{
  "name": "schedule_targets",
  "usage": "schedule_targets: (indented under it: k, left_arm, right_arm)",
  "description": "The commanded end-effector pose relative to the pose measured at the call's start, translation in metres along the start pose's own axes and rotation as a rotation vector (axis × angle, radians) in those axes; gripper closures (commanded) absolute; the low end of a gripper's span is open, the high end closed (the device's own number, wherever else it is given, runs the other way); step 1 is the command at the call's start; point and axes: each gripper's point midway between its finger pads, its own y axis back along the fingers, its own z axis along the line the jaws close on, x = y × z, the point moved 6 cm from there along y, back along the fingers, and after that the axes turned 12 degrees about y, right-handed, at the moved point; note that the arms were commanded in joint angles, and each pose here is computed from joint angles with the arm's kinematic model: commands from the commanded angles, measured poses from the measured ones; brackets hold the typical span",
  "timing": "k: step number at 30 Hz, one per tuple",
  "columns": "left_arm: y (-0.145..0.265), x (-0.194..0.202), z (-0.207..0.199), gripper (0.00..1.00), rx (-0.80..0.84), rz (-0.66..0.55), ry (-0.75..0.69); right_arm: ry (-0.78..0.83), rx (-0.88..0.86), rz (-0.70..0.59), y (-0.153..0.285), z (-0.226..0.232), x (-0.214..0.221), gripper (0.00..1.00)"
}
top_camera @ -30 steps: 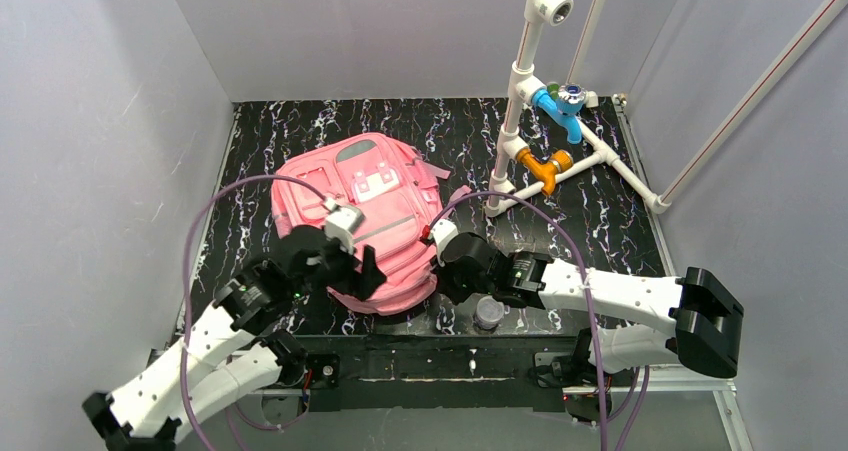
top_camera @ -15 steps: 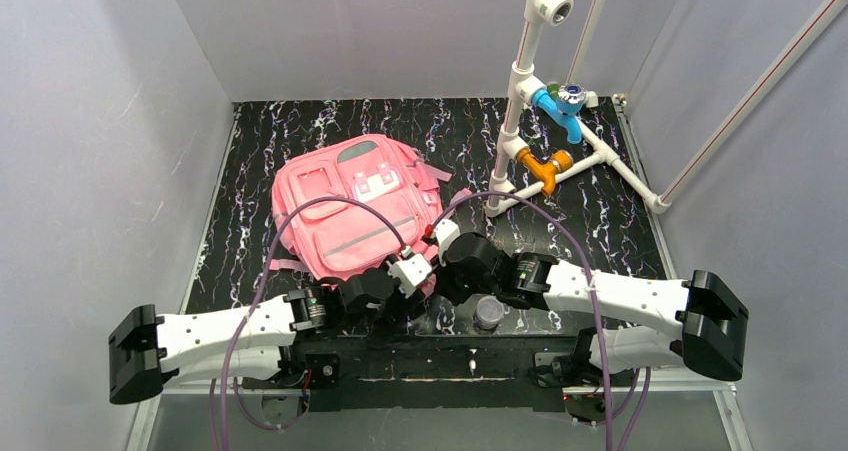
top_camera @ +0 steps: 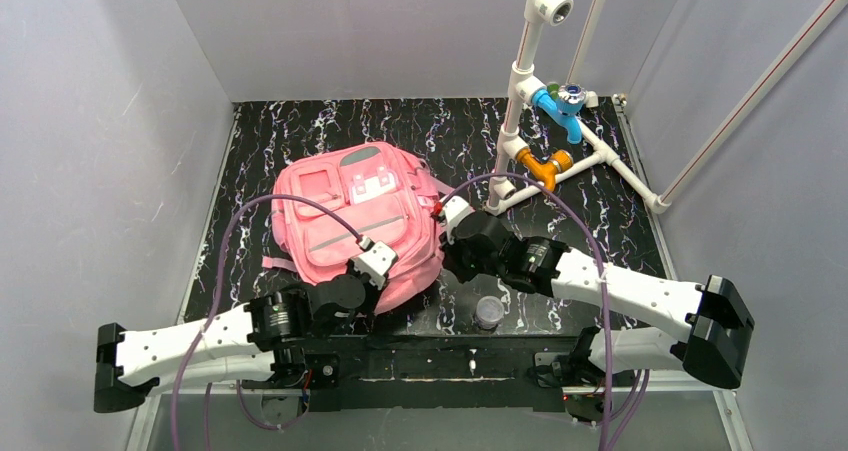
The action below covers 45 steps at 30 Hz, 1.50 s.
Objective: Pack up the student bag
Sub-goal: Zip the student bag at the center of the board.
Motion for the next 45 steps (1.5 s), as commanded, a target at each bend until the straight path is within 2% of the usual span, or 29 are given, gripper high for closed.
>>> schedule_targets:
  k: [1,9,15,20,24,25,27,28,33,36,38,40,45]
  left_arm:
    - [0.038,-0.008,0.025,1.00,-0.096,0.043,0.071]
    - [0.085,-0.027,0.046,1.00,-0.090,0.035,0.098]
    - [0.110,-0.039,0.061,1.00,-0.050,-0.093,0.172]
    - [0.110,-0.036,0.059,1.00,-0.026,-0.090,0.193]
    - [0.090,-0.030,0.040,1.00,0.035,-0.077,0.221]
    - [0.080,-0.026,0.030,1.00,0.072,-0.067,0.227]
    - [0.057,-0.018,0.010,1.00,0.127,-0.050,0.241]
    - [0.047,-0.013,0.003,1.00,0.135,-0.039,0.250]
    - [0.012,0.000,-0.012,1.00,0.113,-0.040,0.294]
    - [0.007,0.007,-0.012,1.00,0.111,-0.035,0.303]
    - [0.009,0.011,-0.010,1.00,0.106,-0.021,0.295]
    - [0.013,0.018,-0.004,1.00,0.085,0.007,0.300]
    - [0.019,0.032,0.004,0.97,0.065,0.040,0.337]
  right_arm:
    - [0.033,0.201,0.137,0.016,-0.053,0.021,0.99]
    - [-0.013,0.225,0.171,-0.010,-0.079,0.018,0.99]
    - [0.008,0.236,0.218,-0.044,-0.089,0.013,0.99]
    - [0.029,0.288,0.272,-0.072,-0.100,0.014,0.99]
    - [0.002,0.276,0.315,-0.077,-0.099,0.004,0.99]
    - [-0.009,0.254,0.305,-0.071,-0.095,-0.002,0.93]
    - [-0.041,0.214,0.268,-0.058,-0.087,-0.013,0.73]
    - [-0.061,0.200,0.239,-0.050,-0.085,-0.019,0.69]
    - [-0.081,0.145,0.112,-0.021,-0.078,-0.050,0.53]
    - [-0.035,-0.049,0.007,-0.022,-0.059,-0.067,0.48]
    - [0.030,-0.153,-0.049,-0.024,-0.050,-0.073,0.46]
    - [0.112,-0.183,-0.125,-0.028,-0.048,-0.074,0.43]
    - [0.336,-0.238,-0.333,-0.042,-0.043,-0.074,0.25]
